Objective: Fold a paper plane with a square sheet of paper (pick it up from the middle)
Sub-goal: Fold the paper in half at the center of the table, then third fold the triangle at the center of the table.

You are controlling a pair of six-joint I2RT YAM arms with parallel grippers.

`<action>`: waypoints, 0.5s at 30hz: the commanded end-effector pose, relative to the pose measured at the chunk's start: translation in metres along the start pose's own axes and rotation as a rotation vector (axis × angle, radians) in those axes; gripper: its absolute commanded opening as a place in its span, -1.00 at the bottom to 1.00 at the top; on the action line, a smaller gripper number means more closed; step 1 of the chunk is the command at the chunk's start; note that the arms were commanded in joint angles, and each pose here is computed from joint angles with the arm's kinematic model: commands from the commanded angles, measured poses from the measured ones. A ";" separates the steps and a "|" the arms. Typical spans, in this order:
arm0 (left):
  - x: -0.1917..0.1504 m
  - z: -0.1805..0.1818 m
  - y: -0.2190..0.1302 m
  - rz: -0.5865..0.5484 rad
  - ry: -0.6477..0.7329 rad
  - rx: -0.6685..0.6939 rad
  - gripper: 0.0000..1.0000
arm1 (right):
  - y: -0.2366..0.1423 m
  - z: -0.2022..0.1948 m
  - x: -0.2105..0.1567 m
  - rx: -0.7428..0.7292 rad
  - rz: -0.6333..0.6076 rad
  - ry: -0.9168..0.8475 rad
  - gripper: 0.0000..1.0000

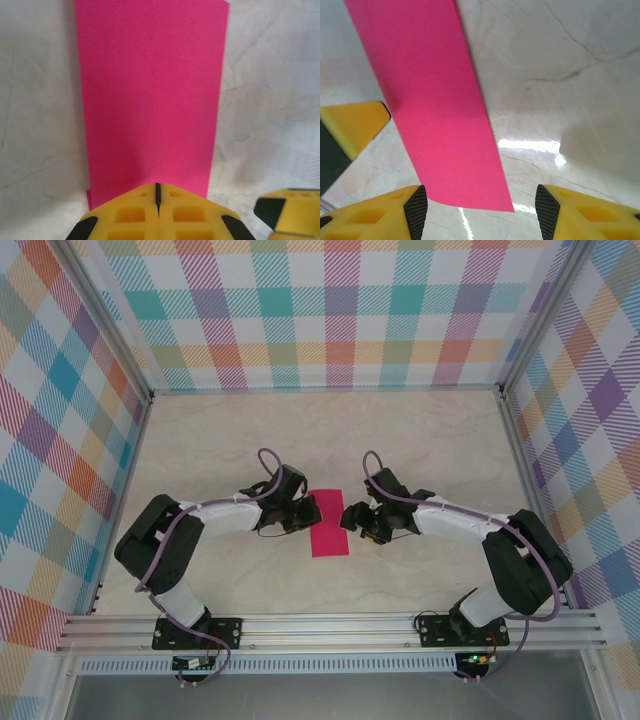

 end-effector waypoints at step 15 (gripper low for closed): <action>-0.001 0.048 0.018 0.029 -0.099 0.189 -0.98 | 0.008 0.004 -0.020 0.049 0.129 0.096 0.23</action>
Point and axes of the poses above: each hand's point on the last joint's axis, 136 mm out from that joint toward the fingers, its own y axis out along the fingers, its own z axis along the line the jaws close on, x = y × z, the point moved 1 cm from there along -y, back along the fingers
